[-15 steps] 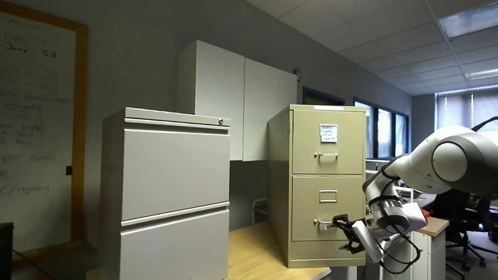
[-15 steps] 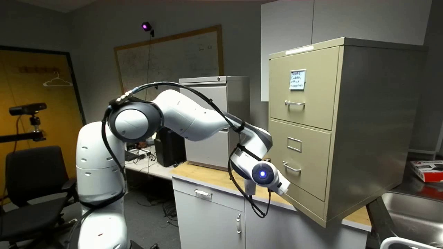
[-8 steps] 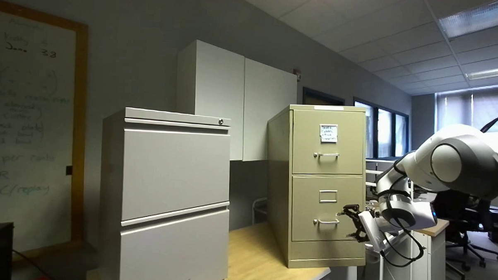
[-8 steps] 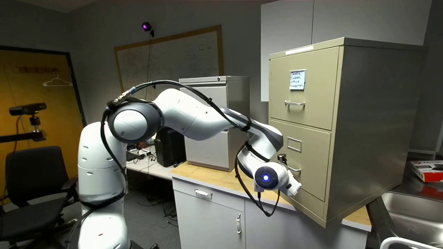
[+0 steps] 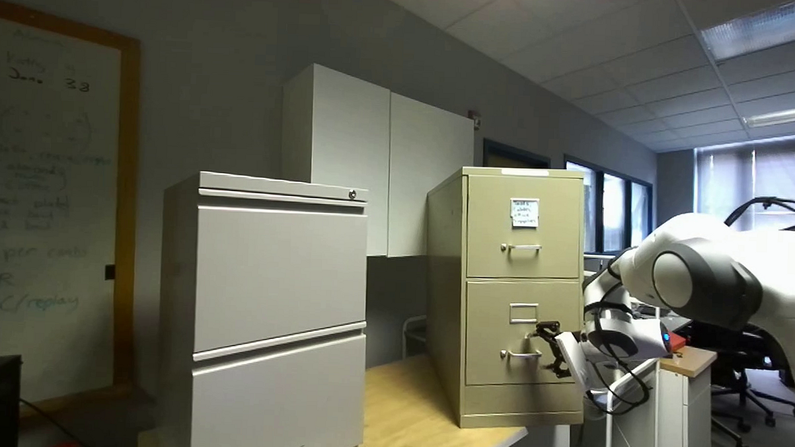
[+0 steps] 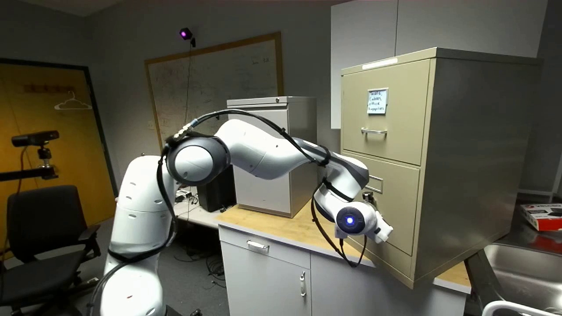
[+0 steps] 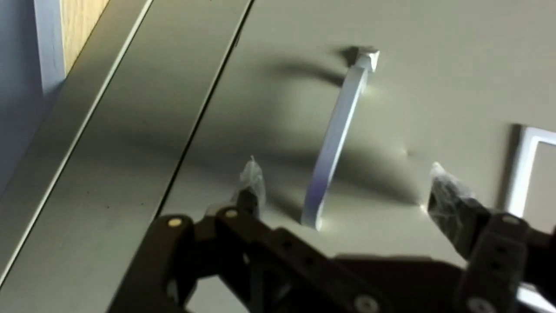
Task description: Open the bottom drawer of the cabinet to the right.
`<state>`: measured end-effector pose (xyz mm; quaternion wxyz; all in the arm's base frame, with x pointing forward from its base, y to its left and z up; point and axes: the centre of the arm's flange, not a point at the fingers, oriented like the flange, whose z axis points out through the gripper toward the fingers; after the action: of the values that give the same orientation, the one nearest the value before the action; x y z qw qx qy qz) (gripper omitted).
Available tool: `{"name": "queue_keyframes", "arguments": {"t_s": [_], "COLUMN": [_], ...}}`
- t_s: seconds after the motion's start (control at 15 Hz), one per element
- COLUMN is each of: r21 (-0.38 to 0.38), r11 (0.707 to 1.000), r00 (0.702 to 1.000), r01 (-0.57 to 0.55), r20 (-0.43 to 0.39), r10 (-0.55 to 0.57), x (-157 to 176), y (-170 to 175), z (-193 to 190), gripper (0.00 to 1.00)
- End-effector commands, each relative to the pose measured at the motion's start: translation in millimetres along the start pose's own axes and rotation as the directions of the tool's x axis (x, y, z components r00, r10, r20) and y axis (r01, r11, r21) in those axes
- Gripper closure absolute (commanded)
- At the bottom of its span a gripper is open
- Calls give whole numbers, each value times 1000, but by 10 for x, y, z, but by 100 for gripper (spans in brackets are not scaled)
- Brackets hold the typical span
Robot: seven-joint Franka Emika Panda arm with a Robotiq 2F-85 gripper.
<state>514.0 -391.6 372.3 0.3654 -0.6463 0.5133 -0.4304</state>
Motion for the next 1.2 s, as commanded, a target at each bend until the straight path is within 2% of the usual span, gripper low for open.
{"name": "queue_keyframes", "arguments": {"t_s": [0.0,0.2,0.27,0.33,0.47,0.6,0.87,1.07,1.13], "r21": [-47,-97,-100,-115,-141,-172,-222,-211,-188], "r11": [999,995,994,992,989,984,975,977,982], "r00": [1000,998,997,998,996,993,979,961,950], "r01": [-19,-39,-45,-44,-52,-48,3,17,18], "r20": [18,46,52,49,63,100,197,272,308], "r10": [20,43,51,50,61,66,42,42,42], "x": [88,49,62,75,82,78,-57,-217,-298], "y": [143,396,405,407,380,279,-68,-245,-300], "z": [468,703,767,824,847,813,651,567,543], "gripper": [0,0,6,27,30,41,72,98,100]}}
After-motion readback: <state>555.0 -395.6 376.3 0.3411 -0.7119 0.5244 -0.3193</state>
